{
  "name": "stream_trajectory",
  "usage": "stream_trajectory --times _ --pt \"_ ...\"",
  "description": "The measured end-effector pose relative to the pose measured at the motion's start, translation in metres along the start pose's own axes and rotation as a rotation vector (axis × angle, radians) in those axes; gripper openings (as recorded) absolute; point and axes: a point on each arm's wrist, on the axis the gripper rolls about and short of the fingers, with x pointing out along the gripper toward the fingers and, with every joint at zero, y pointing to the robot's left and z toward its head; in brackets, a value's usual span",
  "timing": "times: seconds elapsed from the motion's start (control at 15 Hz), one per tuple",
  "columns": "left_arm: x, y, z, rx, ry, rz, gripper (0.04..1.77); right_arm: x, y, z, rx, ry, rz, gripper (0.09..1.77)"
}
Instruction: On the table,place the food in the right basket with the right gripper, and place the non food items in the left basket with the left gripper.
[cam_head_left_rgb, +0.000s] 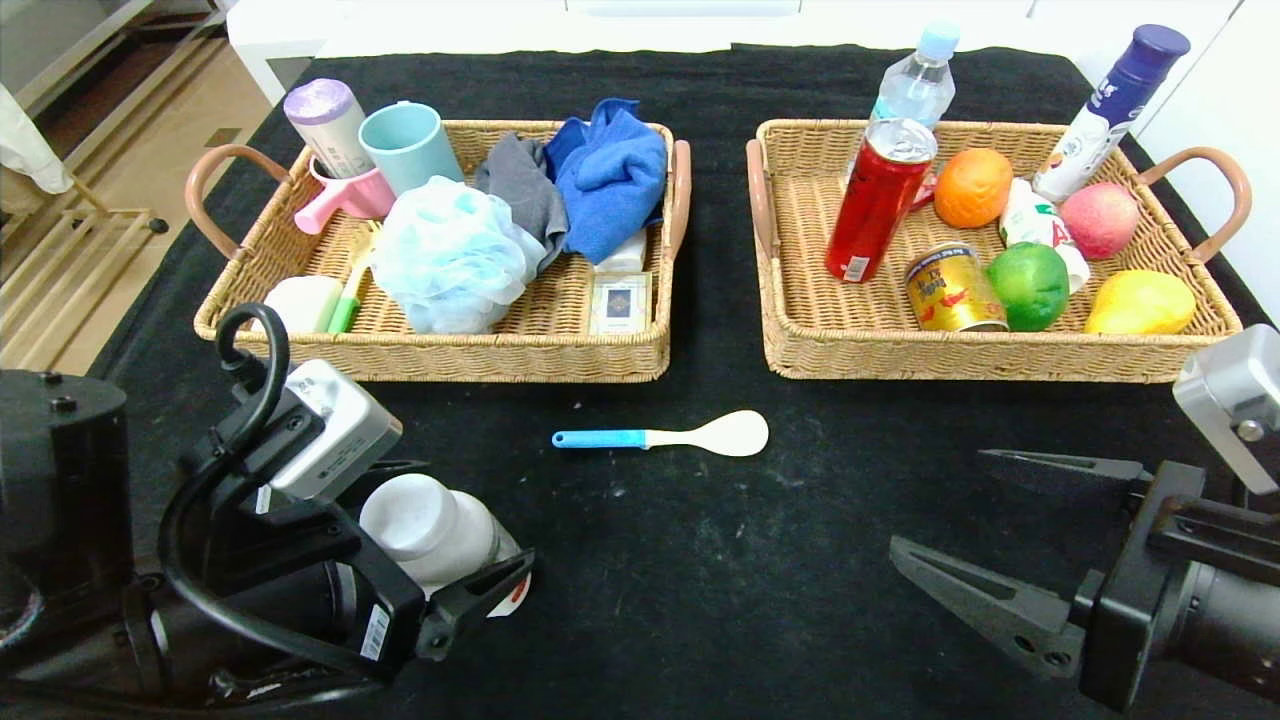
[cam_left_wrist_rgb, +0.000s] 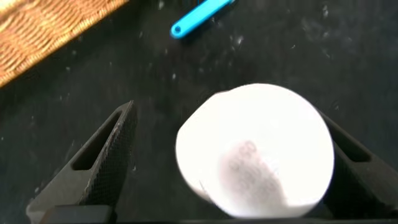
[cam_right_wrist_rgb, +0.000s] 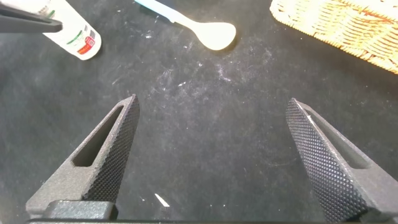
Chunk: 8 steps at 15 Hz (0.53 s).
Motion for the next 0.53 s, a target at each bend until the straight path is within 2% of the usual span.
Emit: stream_trajectory --times 0.07,0.33,0.53 --pt "0.0019 -0.0017 -0.0017 0.002 0.003 -0.004 1.72 -0.0005 -0.0005 0.0005 0.001 -0.003 -0.002 1.71" --pt "0.0048 -0.0043 -0.0082 0.008 0.041 -0.018 1.10 -0.0028 -0.0019 0.0023 0.004 -0.014 -0.009 1.71" --pt "0.0064 -0.0046 -0.0076 0.010 0.042 -0.021 1.02 -0.0033 -0.0021 0.0027 0.005 -0.016 -0.010 1.71"
